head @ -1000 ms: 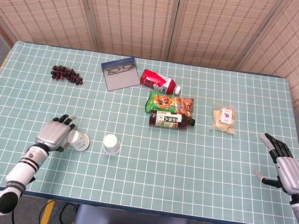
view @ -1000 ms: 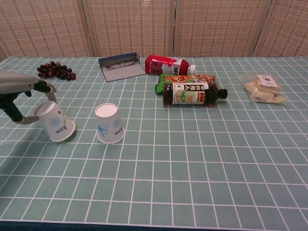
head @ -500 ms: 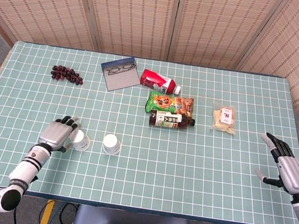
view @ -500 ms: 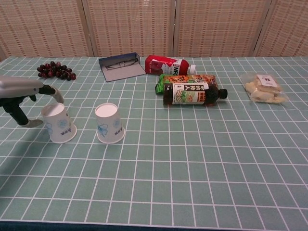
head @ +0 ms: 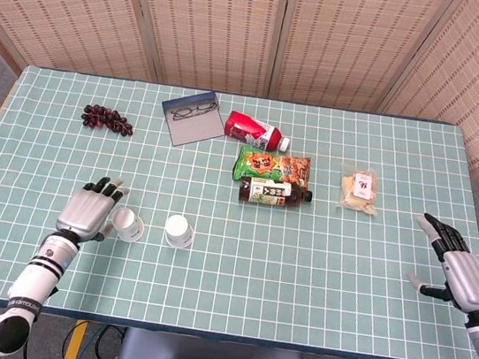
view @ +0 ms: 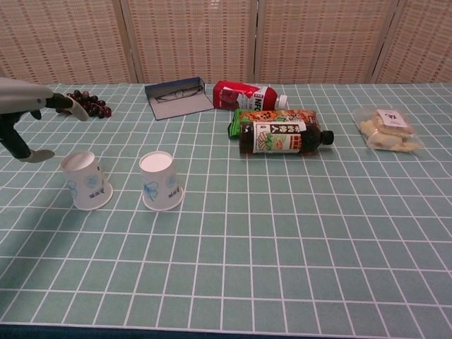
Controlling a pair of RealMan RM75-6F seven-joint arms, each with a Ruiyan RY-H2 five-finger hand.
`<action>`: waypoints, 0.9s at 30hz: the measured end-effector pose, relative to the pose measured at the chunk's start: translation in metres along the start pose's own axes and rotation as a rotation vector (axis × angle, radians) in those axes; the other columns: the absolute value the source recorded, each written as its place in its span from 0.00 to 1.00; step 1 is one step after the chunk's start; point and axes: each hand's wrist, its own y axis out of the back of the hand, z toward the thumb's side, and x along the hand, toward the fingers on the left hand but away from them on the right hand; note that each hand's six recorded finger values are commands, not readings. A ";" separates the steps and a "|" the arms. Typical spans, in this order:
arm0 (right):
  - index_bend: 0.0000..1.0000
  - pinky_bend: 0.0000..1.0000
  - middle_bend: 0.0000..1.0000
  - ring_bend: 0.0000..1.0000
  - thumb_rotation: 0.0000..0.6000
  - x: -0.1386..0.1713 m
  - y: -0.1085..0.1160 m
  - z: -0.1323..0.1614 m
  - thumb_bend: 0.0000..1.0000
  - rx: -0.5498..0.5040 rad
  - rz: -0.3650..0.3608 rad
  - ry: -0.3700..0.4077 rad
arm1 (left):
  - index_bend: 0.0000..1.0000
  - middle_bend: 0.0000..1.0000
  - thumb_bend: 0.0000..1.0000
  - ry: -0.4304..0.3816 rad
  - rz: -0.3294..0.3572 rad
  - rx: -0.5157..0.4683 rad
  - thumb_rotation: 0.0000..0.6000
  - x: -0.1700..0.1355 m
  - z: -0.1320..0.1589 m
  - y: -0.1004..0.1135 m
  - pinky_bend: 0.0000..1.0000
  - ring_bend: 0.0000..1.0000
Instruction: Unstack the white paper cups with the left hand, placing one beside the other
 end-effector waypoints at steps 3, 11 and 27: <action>0.00 0.00 0.00 0.00 1.00 0.002 -0.001 0.002 0.25 0.005 -0.002 0.004 | 0.15 0.06 0.41 0.028 0.033 0.003 1.00 -0.010 -0.011 0.011 0.17 0.05; 0.00 0.00 0.00 0.00 1.00 0.002 -0.005 0.005 0.25 0.035 -0.002 -0.006 | 0.15 0.06 0.41 0.091 0.109 -0.015 1.00 -0.042 -0.050 0.018 0.17 0.05; 0.00 0.00 0.00 0.00 1.00 0.002 -0.026 0.008 0.25 0.099 -0.009 -0.106 | 0.15 0.06 0.41 0.245 0.272 -0.141 1.00 -0.112 -0.164 -0.023 0.17 0.05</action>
